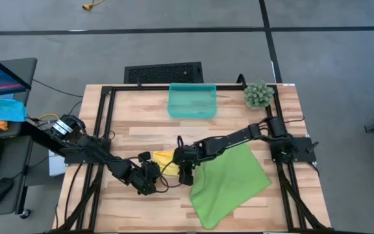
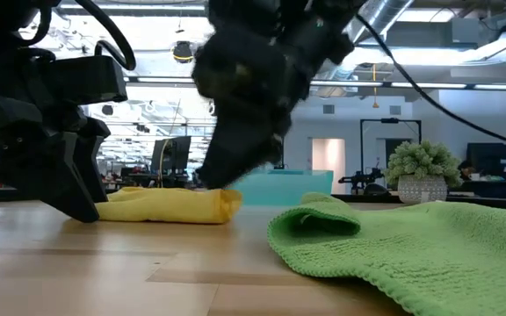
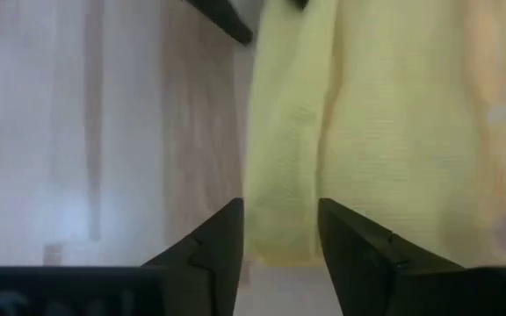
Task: Roll microfiber towels into tight, uniform cylinder then place into a basket
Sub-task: Roll the yellow microfiber towel
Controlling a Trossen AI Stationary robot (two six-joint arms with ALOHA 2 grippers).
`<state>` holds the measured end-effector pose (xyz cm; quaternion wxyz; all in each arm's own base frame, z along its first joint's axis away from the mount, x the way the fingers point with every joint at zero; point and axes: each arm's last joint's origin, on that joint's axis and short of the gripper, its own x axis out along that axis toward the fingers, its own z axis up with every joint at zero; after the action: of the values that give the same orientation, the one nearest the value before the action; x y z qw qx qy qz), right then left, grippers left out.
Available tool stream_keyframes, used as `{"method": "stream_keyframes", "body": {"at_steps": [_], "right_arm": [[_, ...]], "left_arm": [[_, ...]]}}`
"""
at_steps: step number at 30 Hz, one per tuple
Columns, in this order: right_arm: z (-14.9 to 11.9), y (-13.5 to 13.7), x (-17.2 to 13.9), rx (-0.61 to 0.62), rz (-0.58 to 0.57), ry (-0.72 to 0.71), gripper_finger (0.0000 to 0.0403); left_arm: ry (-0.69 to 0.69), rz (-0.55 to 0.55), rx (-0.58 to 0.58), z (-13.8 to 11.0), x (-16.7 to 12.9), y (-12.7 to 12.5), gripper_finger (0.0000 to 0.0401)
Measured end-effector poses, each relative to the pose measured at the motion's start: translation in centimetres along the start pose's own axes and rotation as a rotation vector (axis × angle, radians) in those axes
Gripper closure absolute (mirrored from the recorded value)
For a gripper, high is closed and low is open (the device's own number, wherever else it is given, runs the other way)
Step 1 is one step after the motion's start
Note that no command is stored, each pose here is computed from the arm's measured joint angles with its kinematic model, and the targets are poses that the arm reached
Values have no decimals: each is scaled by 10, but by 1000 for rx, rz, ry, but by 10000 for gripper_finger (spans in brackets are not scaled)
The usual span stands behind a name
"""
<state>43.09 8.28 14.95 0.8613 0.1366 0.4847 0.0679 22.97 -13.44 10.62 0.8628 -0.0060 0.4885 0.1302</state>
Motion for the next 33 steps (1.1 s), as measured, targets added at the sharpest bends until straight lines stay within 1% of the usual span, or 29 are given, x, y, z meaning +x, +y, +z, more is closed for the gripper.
{"method": "stream_keyframes", "body": {"at_steps": [1,3,5,8,11,15,17,19,20,22,24,26,33], "right_arm": [[3,1,-5,-8,5,-18,234],[2,6,-17,-39,-20,1,238],[2,16,-25,-100,-40,-20,242],[-6,39,-35,-226,-106,-17,250],[-16,64,-34,-386,-190,-43,257],[-34,91,-18,-606,-244,-36,265],[-42,100,-2,-710,-234,-41,269],[-49,103,10,-818,-230,-24,271],[-50,104,17,-862,-228,-42,273],[-52,103,29,-918,-237,-50,276],[-52,98,33,-928,-254,-41,279],[-46,96,30,-907,-259,-67,282],[-31,68,29,-725,-290,-72,284]], "left_arm": [[2,1,1,0,0,0,244],[3,2,1,0,0,0,244],[7,4,1,-1,0,0,244],[10,5,-2,-1,0,1,244],[11,5,-12,-1,0,1,244],[11,6,-12,-1,0,1,244],[12,6,-12,-1,0,1,244],[12,6,-13,-1,0,1,244],[12,6,-13,-1,0,1,244],[12,6,-13,-1,0,1,244],[12,6,-13,-1,0,1,244],[12,6,-12,-1,0,1,244],[13,6,-12,-1,0,1,244]]}}
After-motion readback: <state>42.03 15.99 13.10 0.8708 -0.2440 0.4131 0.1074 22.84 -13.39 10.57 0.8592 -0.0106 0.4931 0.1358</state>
